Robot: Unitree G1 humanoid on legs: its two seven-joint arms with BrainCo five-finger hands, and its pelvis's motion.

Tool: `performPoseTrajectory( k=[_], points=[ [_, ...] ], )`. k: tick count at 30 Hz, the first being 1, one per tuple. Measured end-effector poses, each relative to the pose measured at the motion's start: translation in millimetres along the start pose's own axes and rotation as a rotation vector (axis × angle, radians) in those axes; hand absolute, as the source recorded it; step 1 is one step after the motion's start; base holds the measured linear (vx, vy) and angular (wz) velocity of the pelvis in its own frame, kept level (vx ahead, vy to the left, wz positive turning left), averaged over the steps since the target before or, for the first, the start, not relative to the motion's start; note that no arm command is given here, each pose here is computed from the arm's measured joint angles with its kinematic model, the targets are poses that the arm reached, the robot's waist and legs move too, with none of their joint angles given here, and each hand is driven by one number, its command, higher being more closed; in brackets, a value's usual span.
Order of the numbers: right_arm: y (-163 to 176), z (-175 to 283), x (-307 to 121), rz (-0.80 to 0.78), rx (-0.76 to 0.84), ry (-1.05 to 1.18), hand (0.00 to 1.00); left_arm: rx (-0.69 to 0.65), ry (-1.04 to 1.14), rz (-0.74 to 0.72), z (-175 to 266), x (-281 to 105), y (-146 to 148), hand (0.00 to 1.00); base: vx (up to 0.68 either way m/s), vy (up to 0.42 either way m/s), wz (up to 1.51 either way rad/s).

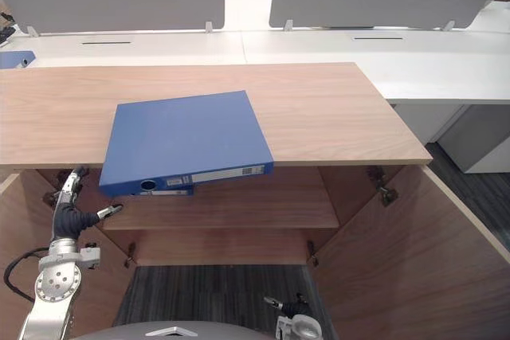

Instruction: Walk over to the cabinet, pick up the folder, carry it to the office cabinet, place the folder inside the office cabinet, then close the office cabinet door

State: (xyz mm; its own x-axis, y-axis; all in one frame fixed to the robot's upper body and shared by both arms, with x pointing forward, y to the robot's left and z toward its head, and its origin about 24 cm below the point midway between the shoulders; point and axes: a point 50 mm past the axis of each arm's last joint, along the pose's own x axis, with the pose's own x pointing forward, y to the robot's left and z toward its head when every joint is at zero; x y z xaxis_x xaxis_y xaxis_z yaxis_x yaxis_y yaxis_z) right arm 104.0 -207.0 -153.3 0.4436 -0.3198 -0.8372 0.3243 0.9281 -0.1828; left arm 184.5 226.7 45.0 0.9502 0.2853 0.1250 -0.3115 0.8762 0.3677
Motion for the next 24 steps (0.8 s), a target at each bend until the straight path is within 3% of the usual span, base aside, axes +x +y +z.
performPoseTrajectory(
  k=[12, 24],
  points=[
    [1.0, -1.4, 1.3, 0.004, -0.044, 0.013, 0.00, 0.069, -0.113, -0.028, 17.5, 4.3, 8.0, 0.00, 0.00, 0.000, 0.00],
    [-5.5, -1.4, 2.5, -0.004, -0.076, 0.016, 0.00, 0.223, -0.235, -0.108, 35.7, 5.2, 10.6, 0.00, 0.00, 0.000, 0.00]
  ],
)
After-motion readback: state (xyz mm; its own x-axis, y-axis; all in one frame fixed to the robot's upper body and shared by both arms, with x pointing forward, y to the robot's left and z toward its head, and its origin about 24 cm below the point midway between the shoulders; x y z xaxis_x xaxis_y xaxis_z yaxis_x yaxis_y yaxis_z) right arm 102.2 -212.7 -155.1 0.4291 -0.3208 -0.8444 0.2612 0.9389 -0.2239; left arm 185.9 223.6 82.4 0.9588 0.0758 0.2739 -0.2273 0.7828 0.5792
